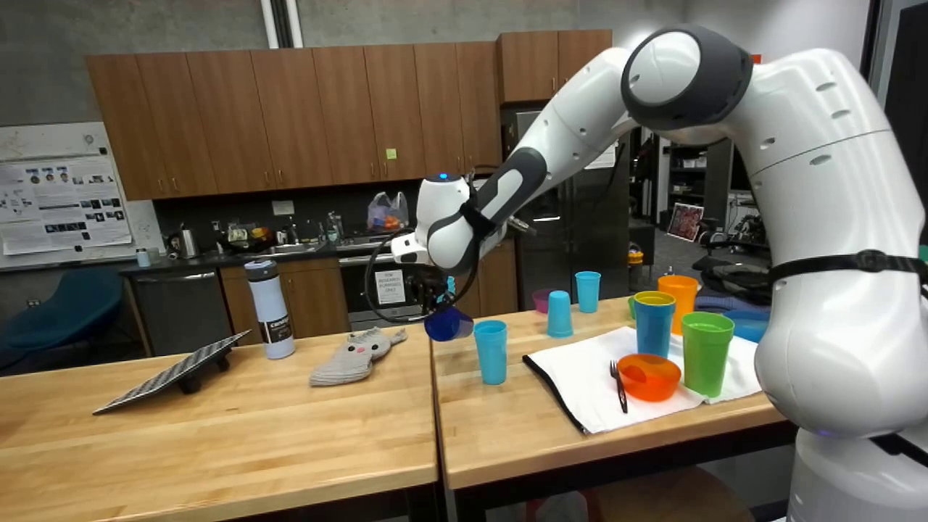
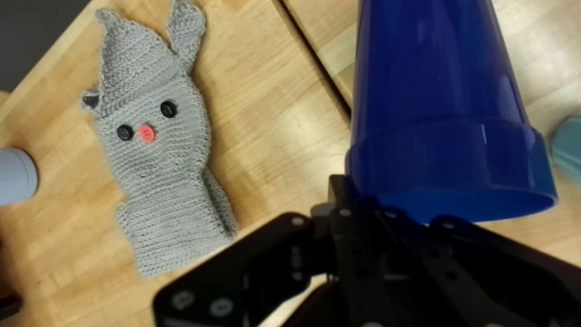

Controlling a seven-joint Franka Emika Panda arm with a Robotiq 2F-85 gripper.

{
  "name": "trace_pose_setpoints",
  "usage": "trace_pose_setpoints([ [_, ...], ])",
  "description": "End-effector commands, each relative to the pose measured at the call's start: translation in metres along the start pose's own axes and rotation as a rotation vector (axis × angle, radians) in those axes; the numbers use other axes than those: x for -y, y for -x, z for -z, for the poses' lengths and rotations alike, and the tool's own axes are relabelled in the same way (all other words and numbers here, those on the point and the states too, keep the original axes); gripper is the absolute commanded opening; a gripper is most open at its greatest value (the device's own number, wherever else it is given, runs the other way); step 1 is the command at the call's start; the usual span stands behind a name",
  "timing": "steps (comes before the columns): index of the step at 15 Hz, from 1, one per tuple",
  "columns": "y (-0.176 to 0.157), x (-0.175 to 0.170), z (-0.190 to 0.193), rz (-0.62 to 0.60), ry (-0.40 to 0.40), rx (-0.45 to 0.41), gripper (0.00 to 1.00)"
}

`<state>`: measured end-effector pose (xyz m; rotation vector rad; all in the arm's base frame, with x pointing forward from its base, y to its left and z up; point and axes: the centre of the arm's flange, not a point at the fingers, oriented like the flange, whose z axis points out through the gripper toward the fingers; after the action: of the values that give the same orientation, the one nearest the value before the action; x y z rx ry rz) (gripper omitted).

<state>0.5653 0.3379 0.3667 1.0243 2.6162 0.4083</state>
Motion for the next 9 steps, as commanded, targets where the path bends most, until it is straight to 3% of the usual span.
trace_pose_setpoints([
  [1, 0.004, -0.004, 0.063, -0.028, -0.043, 0.067, 0.01],
  [5, 0.0, -0.014, 0.088, 0.034, -0.024, 0.116, 0.01],
  [6, -0.003, -0.015, 0.074, 0.004, -0.022, 0.084, 0.05],
  [9, -0.004, -0.017, 0.081, 0.016, -0.018, 0.095, 0.05],
])
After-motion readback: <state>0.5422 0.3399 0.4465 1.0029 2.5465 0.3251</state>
